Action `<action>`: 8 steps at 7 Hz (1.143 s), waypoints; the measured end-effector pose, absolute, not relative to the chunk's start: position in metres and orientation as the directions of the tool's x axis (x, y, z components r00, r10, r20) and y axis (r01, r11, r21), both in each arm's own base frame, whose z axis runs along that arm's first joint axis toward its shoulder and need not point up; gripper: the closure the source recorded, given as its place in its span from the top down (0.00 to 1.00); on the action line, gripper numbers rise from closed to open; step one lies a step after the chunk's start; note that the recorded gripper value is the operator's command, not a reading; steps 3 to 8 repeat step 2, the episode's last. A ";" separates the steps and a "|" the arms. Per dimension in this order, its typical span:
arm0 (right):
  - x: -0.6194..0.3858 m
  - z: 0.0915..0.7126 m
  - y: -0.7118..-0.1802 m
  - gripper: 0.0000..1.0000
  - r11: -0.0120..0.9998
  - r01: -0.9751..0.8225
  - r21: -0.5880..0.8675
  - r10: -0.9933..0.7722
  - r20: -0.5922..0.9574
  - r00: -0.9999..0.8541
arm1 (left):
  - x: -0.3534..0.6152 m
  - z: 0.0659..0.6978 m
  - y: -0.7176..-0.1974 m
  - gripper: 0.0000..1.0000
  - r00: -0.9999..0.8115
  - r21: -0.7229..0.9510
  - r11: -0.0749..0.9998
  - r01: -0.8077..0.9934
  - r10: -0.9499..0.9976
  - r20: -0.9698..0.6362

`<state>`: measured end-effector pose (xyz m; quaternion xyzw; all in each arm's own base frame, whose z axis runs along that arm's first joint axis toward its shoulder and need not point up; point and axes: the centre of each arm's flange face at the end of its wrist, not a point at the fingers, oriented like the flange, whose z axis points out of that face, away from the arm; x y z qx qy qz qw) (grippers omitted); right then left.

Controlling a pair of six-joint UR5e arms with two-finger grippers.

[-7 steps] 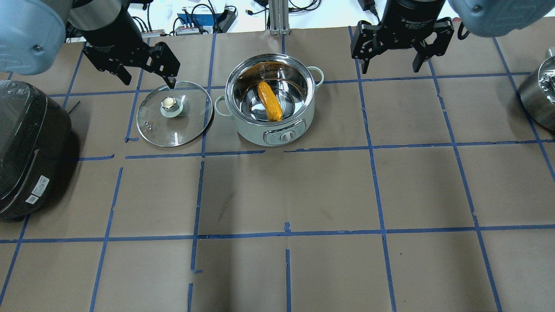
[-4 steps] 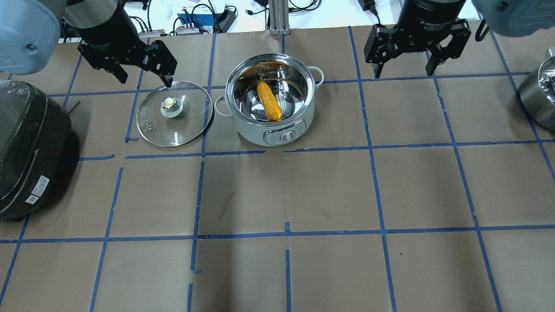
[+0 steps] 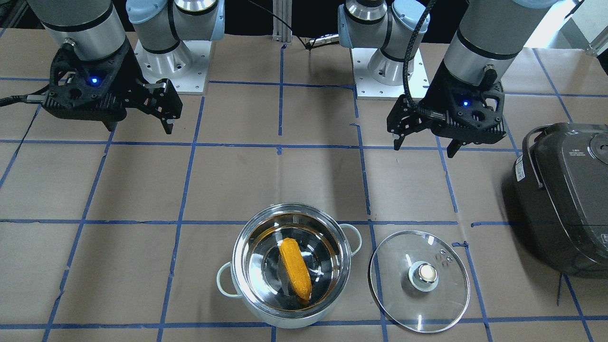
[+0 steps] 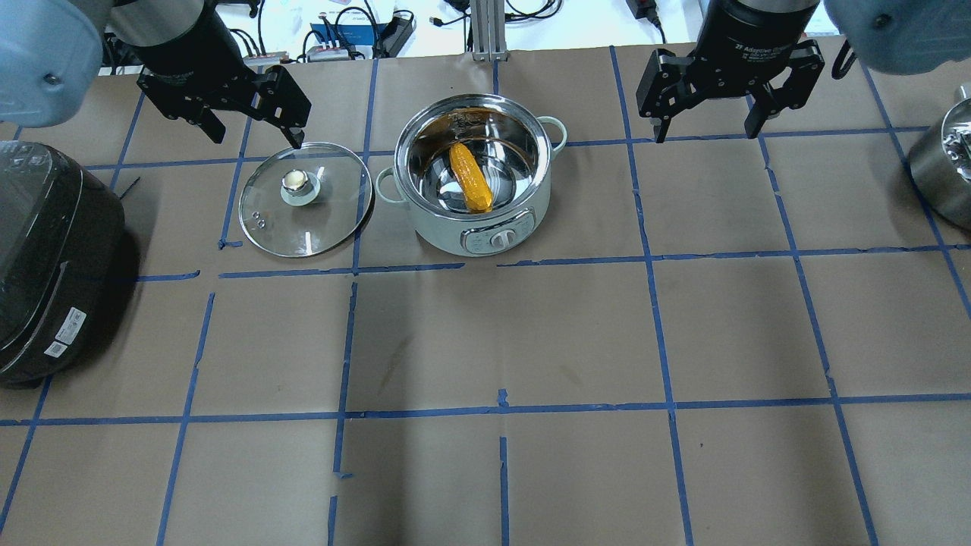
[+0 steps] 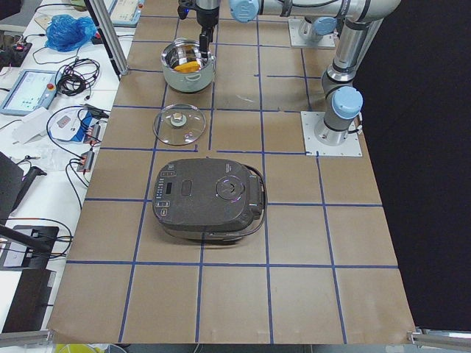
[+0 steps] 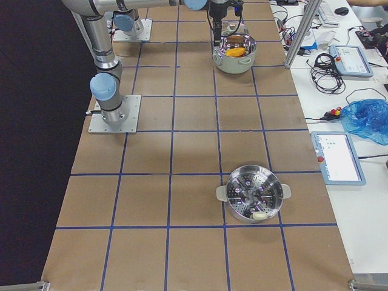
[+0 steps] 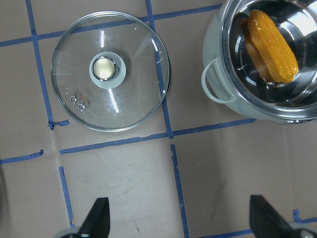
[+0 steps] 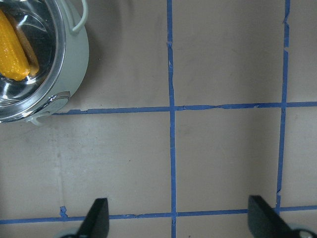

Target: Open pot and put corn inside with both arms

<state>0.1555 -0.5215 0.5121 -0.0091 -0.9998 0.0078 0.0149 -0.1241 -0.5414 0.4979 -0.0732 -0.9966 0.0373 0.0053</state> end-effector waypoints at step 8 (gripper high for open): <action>0.156 0.512 -0.521 1.00 1.000 0.018 -0.016 0.019 0.030 -0.999 | -0.130 0.497 -0.537 1.00 -0.987 -0.070 0.985 0.157 0.158 0.004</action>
